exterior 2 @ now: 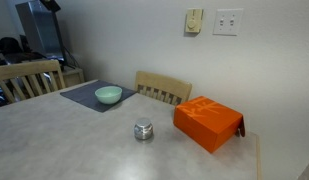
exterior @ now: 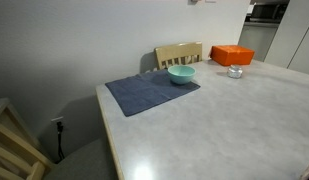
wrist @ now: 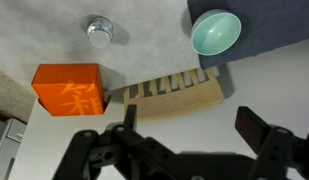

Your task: Open the silver candle container

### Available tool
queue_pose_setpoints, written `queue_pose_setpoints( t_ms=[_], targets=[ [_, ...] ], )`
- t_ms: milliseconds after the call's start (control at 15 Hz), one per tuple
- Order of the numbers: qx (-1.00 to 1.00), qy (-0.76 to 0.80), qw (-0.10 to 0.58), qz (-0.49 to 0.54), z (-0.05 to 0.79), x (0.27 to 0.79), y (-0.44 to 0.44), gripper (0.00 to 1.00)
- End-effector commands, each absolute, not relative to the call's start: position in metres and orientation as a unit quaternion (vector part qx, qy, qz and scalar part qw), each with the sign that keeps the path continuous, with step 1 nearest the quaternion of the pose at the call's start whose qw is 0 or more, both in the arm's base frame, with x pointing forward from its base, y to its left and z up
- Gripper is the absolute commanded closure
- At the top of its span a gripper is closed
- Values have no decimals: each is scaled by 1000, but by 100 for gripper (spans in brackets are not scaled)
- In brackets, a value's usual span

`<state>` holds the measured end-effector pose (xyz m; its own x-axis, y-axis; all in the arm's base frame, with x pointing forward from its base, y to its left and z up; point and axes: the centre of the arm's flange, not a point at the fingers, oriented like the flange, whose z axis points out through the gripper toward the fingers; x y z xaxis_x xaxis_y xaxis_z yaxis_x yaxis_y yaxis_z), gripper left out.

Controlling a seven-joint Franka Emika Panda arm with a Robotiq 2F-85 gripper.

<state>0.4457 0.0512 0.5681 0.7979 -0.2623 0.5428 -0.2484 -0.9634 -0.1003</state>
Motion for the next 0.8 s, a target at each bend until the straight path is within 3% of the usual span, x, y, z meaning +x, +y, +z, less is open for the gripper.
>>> queue_pose_setpoints(
  t_ms=[0, 133, 200, 467, 733],
  targets=[
    [-950, 188, 68, -240, 517, 503, 18, 0],
    [-943, 185, 128, -244, 490, 500, 27, 0],
    [-946, 193, 81, -247, 508, 490, 23, 0],
    [-945, 192, 108, -240, 488, 500, 33, 0],
    [-932, 287, 39, -218, 480, 530, 1, 0]
  ],
)
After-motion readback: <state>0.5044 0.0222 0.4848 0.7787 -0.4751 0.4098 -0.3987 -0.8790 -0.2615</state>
